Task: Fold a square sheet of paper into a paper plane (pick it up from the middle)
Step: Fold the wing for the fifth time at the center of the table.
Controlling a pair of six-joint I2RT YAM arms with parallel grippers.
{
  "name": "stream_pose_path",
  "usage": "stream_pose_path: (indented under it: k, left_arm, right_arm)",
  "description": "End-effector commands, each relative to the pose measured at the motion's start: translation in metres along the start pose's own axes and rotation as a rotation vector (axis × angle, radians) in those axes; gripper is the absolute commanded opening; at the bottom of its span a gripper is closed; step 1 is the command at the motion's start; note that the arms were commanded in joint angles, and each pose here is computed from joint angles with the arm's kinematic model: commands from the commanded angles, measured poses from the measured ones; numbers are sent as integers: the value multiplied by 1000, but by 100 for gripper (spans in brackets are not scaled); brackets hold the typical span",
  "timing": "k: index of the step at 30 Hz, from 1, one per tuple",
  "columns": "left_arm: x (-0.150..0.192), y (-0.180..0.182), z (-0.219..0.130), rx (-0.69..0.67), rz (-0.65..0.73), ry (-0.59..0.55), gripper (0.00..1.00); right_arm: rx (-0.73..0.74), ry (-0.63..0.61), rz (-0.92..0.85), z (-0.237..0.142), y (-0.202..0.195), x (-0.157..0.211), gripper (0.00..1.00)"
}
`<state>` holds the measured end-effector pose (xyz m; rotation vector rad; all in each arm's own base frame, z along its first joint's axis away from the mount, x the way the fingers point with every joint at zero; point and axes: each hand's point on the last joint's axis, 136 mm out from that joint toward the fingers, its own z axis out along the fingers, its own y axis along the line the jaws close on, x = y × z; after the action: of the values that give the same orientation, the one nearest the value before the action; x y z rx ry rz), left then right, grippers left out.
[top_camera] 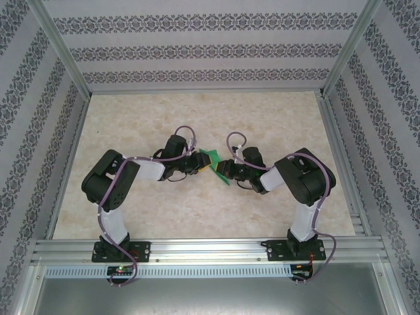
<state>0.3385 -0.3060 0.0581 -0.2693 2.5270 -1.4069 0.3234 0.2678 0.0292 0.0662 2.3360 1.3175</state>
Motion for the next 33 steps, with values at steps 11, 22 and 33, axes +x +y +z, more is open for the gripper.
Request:
stream_pose_path:
  k: [11, 22, 33]
  left_arm:
    - [-9, -19, 17, 89, 101, 5, 26]
    - [-11, -20, 20, 103, 110, 6, 24]
    - [-9, -5, 30, 64, 79, 31, 22]
  right_arm:
    - [44, 23, 71, -2, -18, 9, 15]
    - [114, 75, 88, -1, -34, 20, 9]
    - [145, 97, 82, 0, -40, 25, 11]
